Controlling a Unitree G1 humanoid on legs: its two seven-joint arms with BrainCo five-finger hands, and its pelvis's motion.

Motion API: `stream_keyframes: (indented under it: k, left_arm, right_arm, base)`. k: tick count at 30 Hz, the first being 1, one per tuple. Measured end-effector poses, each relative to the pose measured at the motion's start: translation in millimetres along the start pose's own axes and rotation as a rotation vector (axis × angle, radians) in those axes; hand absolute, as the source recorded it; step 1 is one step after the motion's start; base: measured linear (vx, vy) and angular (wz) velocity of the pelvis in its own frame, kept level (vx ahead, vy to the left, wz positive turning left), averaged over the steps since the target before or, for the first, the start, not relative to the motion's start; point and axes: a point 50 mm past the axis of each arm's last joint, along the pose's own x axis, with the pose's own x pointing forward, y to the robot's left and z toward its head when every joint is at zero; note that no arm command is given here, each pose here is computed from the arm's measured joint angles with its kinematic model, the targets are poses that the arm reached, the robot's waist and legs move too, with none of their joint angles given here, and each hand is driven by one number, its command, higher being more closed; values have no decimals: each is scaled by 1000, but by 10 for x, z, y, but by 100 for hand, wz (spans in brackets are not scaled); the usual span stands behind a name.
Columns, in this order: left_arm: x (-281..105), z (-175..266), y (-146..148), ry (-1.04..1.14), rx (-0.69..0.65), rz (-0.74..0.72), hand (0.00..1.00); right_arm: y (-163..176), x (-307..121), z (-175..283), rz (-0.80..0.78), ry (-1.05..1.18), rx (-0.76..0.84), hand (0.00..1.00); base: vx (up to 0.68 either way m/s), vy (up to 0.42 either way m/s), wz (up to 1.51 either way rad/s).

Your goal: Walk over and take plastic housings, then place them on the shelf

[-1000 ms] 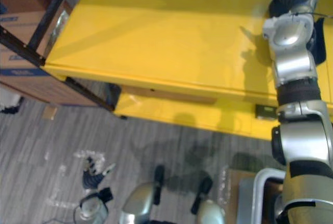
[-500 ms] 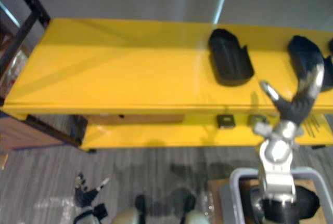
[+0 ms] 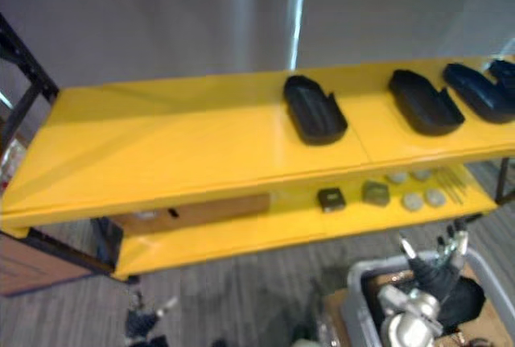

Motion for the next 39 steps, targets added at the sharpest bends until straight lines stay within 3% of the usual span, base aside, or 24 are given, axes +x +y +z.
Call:
stream_keyframes:
  k: [4,7,15,27,34,39]
  left_arm:
    - [12,-176,6,97,288,-183,0]
    - [18,-191,15,117,350,-233,0]
    - [98,-58,-15,83,239,-195,0]
    - [102,-8,43,14,186,-99,0]
    - [195,468,-69,-246,319,-131,0]
    - [203,724,-128,-328,354,-177,0]
  right_arm:
    - [4,55,19,-8,3,36,0]
    - [-20,107,36,33,4,34,0]
    - [199,416,292,162,-141,53,0]
    - [462,530,201,136,-102,83,0]
    - [482,276,-147,102,79,45,0]
    - [229,-195,-181,122,132,23,0]
  base:
    - [-20,-14,-96]
    - [8,-7,-129]
    - [-133,142,-126]
    - [80,51,-21]
    - [4,-16,-7]
    - [-325,-5,-91]
